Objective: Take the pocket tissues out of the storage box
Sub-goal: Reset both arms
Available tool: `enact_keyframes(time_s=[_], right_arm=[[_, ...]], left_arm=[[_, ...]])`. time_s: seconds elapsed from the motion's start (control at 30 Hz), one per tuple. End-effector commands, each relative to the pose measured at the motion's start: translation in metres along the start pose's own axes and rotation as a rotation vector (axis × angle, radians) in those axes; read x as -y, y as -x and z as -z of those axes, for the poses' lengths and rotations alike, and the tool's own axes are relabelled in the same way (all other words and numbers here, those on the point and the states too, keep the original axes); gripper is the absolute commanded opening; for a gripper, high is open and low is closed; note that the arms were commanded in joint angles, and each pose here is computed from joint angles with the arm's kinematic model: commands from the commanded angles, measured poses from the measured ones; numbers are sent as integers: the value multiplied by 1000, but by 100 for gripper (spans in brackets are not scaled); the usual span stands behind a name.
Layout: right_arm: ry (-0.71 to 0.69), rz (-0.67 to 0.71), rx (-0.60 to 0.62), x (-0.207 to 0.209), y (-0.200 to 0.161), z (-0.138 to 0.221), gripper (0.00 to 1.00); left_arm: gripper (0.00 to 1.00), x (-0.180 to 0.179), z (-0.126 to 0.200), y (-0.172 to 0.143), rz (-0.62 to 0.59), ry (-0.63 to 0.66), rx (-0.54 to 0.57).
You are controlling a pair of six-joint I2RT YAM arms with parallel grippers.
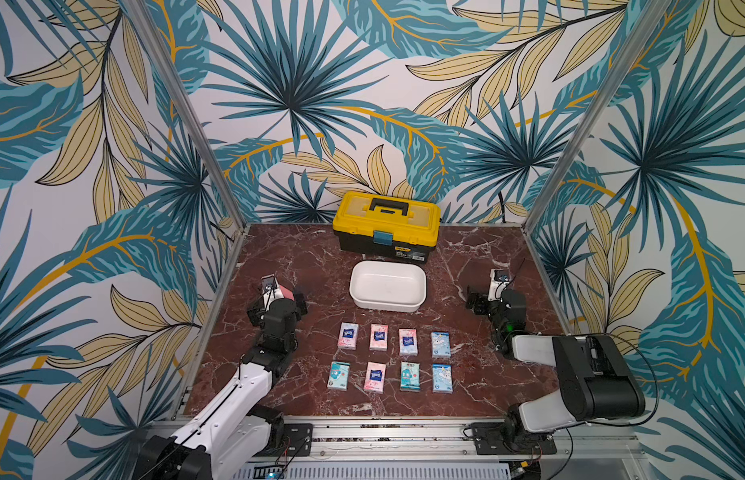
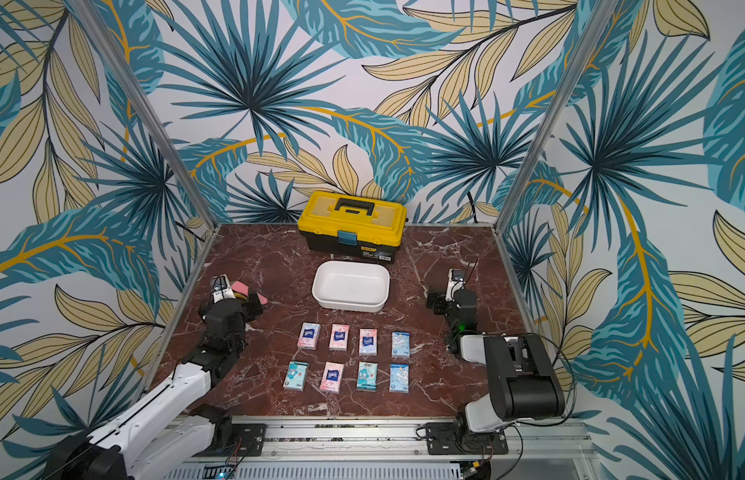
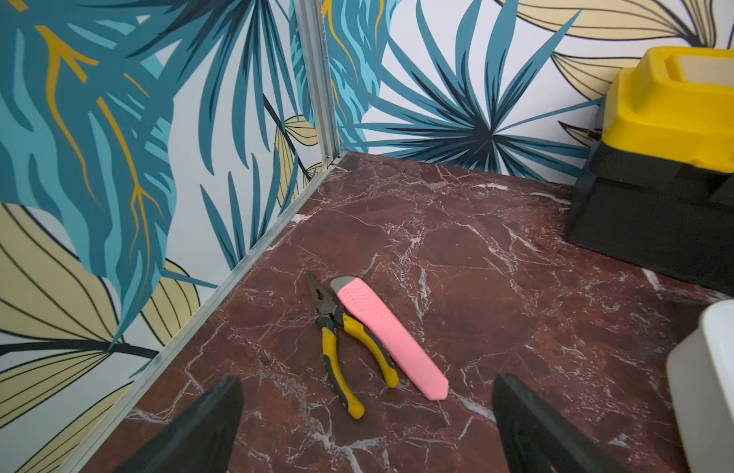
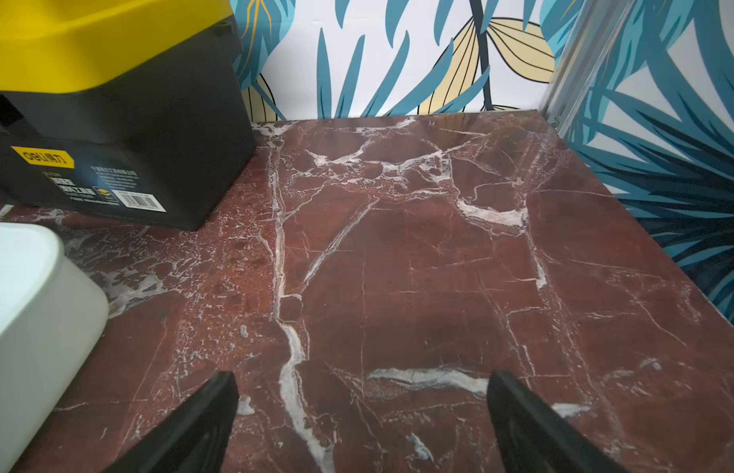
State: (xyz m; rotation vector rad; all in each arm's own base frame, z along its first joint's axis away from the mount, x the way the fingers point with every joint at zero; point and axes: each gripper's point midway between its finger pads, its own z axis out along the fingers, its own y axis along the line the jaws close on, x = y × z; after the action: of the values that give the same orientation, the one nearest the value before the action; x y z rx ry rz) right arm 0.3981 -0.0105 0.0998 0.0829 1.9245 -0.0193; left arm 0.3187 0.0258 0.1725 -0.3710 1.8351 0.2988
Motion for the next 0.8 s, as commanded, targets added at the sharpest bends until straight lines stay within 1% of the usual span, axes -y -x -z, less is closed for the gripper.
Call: enact_keyframes(time_s=[0.0,0.13,0.4,0.5,0.53,0.67,0.77], right_arm=[[39,-14,33,-6,9,0,99],[39,-13,33,-6,9,0,99],[38,-13,32,-6,9,0,99],[38,-12,32,-6,9,0,99],[39,-12,33,-6,9,0,99],[38,-13,31,-6,9,0,99],[39,-13,31,-6,9,0,99]], left_arm=[[100,-14,-4,-9,-21,29,38],[100,-18,-13,-20,20,8,64],[100,15,-38,-8,-9,-156,146],[100,32,-49,-8,-89,-221,141],[100,35,-51,-8,-97,-229,155],[100,35,-61,-28,-87,-253,151],[100,34,-68,-29,-71,-250,160]])
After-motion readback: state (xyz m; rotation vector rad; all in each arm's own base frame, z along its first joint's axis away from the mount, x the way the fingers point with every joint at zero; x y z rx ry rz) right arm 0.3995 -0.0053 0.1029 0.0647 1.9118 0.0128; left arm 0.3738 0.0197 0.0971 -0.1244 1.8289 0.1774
